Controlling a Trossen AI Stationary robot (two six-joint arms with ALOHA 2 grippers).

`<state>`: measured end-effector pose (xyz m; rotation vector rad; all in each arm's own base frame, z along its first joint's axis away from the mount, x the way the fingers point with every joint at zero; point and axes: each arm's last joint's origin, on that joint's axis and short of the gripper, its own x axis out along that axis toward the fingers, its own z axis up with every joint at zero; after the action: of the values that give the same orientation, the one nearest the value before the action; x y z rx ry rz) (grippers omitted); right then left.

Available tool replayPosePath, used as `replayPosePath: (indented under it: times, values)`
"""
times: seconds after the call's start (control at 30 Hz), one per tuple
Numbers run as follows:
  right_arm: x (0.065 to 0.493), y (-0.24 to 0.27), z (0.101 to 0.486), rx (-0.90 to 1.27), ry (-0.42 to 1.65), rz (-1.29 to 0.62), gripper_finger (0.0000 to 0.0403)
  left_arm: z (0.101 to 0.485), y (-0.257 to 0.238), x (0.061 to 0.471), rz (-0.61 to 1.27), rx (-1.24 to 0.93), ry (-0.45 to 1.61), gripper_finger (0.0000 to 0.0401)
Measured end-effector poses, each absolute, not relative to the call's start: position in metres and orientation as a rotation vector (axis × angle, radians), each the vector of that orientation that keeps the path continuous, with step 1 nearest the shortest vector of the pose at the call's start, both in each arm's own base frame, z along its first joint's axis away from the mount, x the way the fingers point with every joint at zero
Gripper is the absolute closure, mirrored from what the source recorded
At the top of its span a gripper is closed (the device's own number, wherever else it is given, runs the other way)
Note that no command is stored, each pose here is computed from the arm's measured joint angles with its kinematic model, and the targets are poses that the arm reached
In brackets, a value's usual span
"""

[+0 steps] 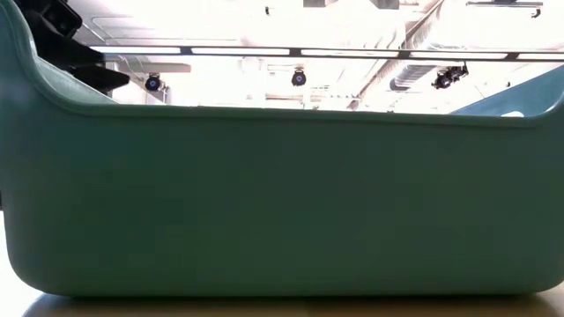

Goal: Sort & place blocks by color
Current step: Return to Home Position

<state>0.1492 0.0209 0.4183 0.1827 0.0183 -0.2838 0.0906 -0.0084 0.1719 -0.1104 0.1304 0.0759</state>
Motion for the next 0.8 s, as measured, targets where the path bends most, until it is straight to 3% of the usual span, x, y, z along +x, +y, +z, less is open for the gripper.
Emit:
replayPosePath:
  times: [0.13, 0.37, 0.8]
  values:
    - [0.119, 0.011, 0.399, 0.156, 0.050, -0.402, 0.0237, 0.172, -0.005, 0.091, 0.152, -0.081, 0.125, 0.0162]
    - [0.084, 0.003, 0.334, 0.195, 0.017, -0.375, 0.0237, 0.172, -0.004, 0.091, 0.174, -0.089, 0.123, 0.0162]
    - [0.075, 0.003, 0.225, 0.216, -0.052, -0.294, 0.0237, 0.172, -0.004, 0.091, 0.174, -0.090, 0.122, 0.0162]
